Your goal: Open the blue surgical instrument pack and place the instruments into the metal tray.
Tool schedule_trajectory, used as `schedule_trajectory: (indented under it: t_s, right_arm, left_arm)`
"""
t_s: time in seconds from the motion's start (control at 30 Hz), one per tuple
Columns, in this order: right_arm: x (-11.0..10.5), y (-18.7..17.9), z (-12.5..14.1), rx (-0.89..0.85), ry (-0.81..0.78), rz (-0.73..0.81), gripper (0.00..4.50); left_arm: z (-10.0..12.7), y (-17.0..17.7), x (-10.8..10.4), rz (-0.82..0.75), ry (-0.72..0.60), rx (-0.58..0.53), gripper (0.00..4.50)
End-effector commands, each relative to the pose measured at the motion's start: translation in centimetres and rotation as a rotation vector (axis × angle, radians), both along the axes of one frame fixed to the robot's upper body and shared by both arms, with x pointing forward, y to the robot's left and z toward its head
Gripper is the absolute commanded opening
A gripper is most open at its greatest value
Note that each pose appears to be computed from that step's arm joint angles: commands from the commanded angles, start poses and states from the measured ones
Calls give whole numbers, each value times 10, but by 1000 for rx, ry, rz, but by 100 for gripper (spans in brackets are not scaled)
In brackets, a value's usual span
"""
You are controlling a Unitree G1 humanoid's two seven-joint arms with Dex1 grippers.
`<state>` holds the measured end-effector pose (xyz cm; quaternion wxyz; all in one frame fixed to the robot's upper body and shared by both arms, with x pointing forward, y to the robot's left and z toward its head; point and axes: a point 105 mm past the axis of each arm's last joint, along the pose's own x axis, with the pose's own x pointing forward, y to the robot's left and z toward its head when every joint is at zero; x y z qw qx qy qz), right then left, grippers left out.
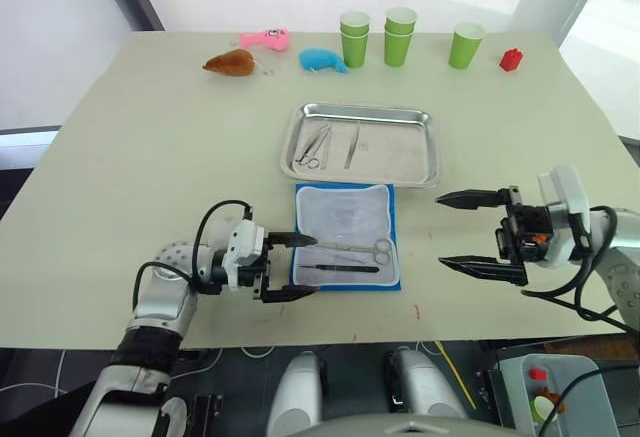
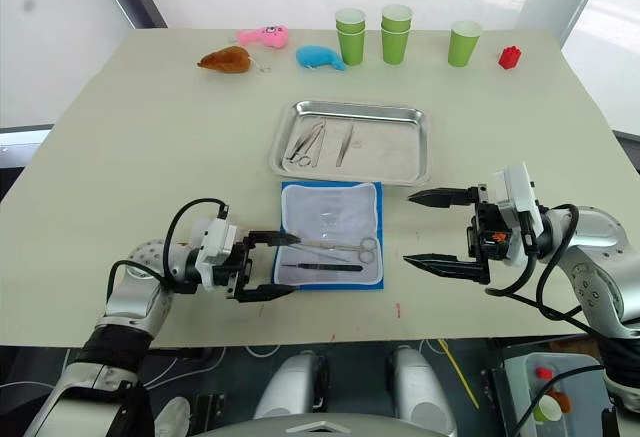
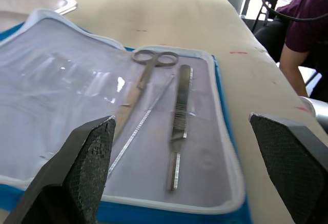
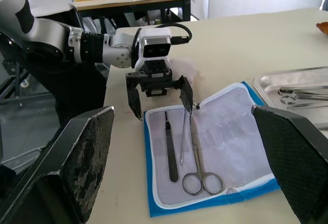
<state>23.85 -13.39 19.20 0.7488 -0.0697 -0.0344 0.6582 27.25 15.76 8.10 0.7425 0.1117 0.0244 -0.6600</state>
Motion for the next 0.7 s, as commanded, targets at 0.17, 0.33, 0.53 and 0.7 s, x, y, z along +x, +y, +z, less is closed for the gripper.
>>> schedule_trajectory:
  t_s: [0.17,0.33,0.53,0.7]
  right_arm:
    - [-6,3,11,9,-52,6,450]
    - [-9,6,14,10,-58,17,450]
    - [-13,9,19,8,-64,34,450]
    - [-14,9,23,4,-71,36,450]
  left_arm:
    - [5,3,14,-65,-59,46,442]
    - [0,0,20,-125,-87,108,442]
    - [-2,-2,28,-161,-99,157,442]
    - [-6,-3,31,-191,-84,203,442]
